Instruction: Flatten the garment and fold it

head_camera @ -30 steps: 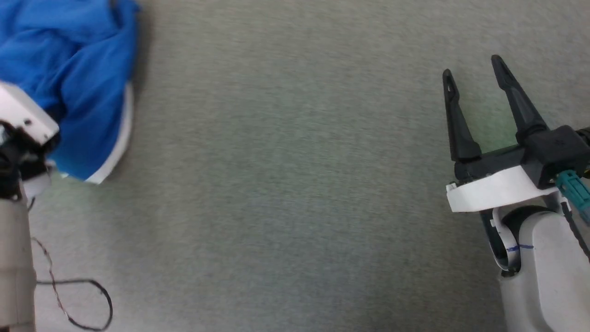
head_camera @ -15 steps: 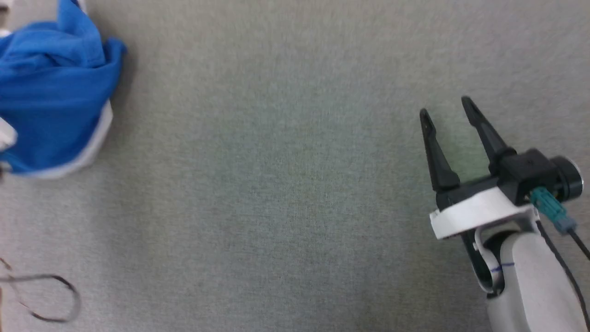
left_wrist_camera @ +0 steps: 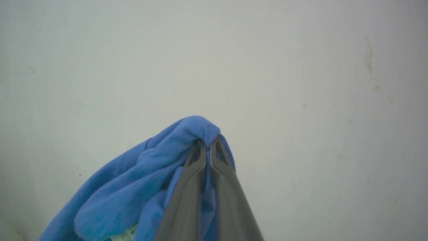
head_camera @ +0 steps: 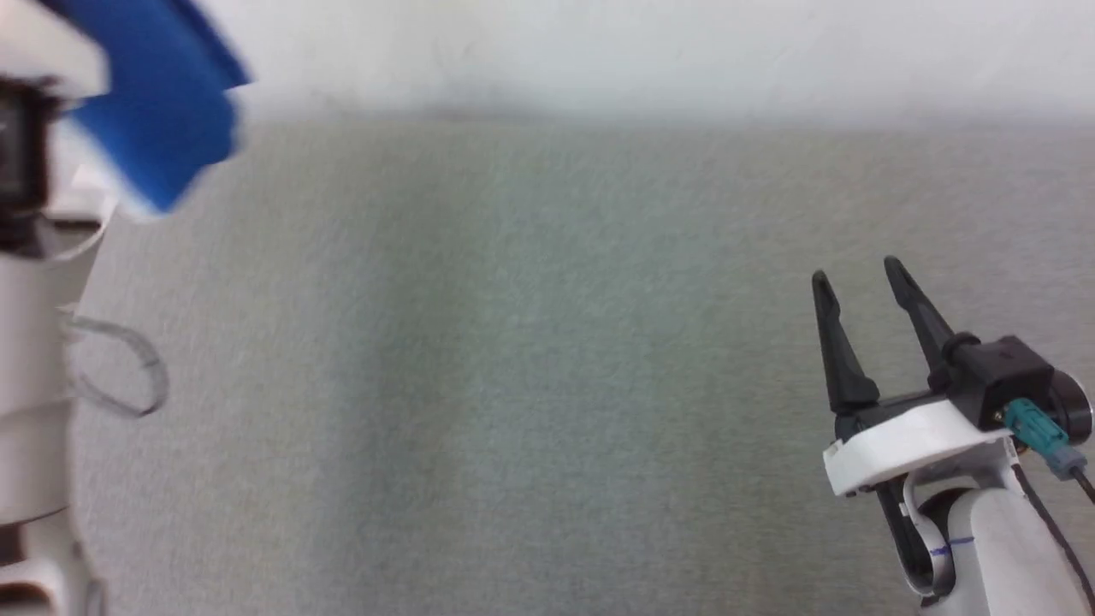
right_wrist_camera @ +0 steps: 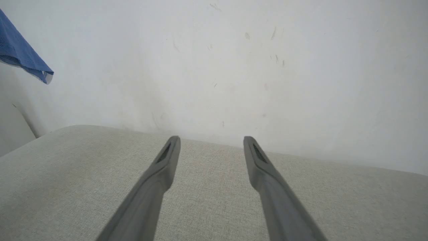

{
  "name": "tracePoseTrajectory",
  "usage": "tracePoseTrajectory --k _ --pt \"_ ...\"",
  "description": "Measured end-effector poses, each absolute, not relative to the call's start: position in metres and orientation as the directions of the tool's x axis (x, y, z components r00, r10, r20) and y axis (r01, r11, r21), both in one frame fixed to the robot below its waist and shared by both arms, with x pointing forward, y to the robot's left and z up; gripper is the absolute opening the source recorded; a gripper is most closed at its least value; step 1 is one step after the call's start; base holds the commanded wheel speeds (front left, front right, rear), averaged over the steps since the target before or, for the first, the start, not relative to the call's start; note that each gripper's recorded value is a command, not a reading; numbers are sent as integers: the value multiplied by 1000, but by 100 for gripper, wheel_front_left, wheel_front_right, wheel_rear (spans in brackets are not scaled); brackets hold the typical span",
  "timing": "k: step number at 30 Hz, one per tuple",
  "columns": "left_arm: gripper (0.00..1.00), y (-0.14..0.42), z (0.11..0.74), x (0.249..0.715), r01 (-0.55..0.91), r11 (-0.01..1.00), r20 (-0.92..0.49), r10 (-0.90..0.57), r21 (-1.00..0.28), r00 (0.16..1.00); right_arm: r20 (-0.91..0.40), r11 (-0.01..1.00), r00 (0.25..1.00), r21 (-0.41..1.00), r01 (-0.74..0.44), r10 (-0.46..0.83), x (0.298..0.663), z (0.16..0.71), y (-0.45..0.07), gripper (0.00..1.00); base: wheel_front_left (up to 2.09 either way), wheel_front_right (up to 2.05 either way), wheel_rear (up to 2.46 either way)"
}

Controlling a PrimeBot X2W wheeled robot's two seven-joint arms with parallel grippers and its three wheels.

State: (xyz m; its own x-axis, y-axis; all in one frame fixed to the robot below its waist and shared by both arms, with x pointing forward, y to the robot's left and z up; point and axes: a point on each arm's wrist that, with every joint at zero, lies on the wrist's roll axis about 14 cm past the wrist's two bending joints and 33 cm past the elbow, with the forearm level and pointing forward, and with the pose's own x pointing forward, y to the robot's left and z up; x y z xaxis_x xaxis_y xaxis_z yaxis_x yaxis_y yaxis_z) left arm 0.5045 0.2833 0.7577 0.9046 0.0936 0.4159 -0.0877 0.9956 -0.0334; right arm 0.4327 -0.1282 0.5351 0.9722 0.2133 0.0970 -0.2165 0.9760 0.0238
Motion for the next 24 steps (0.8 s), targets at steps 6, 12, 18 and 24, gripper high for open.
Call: tracePoseTrajectory --k 6,12,18,24 --pt "0 174 792 505 183 983 498 -142 -33 855 123 989 982 20 -145 142 408 551 -156 100 0 0 0" --pt "0 54 765 506 469 875 411 -387 -119 825 119 999 992 17 -38 36 384 555 -193 100 0 0 0" --pt "0 -27 628 495 560 798 -2 -575 -222 818 121 999 992 19 31 -33 367 558 -216 100 0 0 0" --pt "0 -38 455 441 505 820 -556 -560 -268 614 94 997 993 21 68 -70 360 551 -228 100 0 0 0"
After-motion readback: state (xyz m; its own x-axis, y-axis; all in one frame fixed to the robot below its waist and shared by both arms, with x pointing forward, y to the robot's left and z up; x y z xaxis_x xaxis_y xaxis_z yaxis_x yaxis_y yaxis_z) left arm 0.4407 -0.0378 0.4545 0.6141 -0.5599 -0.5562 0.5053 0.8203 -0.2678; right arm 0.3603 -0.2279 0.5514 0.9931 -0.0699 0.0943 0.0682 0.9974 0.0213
